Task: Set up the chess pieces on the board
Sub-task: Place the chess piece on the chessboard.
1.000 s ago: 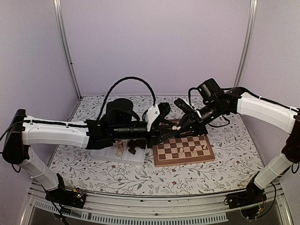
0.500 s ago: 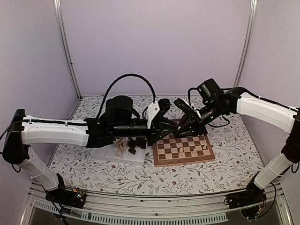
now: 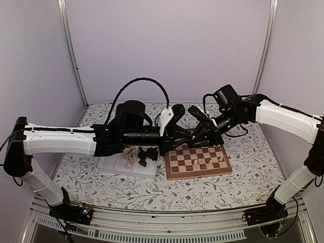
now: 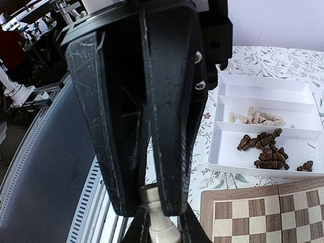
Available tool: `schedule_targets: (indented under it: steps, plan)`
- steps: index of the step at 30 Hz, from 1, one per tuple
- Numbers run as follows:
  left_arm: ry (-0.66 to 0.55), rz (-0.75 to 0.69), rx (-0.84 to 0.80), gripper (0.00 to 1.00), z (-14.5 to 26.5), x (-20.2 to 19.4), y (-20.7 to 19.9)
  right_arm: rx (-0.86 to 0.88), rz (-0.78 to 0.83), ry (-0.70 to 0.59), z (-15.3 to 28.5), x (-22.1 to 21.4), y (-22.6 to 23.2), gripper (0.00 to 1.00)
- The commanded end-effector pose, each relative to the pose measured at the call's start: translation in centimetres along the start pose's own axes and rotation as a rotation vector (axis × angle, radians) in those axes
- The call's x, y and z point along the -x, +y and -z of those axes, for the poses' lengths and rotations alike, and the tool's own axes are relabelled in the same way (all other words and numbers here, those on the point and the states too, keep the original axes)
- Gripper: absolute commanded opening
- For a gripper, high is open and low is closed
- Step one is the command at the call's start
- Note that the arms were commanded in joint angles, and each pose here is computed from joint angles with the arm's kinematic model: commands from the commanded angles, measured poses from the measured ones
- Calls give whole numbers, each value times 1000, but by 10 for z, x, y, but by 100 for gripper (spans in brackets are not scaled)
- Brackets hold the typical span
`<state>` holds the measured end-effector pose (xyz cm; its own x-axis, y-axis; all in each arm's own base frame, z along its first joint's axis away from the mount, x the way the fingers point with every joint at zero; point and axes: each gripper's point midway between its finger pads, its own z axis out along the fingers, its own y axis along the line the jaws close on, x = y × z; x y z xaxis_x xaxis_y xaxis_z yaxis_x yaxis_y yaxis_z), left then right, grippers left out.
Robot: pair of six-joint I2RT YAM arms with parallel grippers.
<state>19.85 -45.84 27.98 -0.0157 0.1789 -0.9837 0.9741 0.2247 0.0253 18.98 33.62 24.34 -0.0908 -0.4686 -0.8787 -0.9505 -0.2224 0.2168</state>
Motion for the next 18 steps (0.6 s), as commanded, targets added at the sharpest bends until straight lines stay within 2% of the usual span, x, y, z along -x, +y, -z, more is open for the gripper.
schedule_targets:
  steps: [1, 5, 9, 12, 18]
  plan:
    - [37, 30, 14, 16, -7, -4, 12, 4, 9, -13, 0, 4, 1, 8]
    - [29, 27, 5, 7, -5, 2, 11, -7, 4, -5, -1, 1, -2, 10]
    - [69, 23, 27, 5, -3, 3, 16, -65, -5, 26, 4, -8, -10, 35]
    - [145, 24, 55, 5, 1, -7, 24, -152, -23, 38, 25, -24, -21, 50]
    - [428, 52, 64, 8, 10, -81, 28, -331, -99, 15, 82, -70, -46, 54]
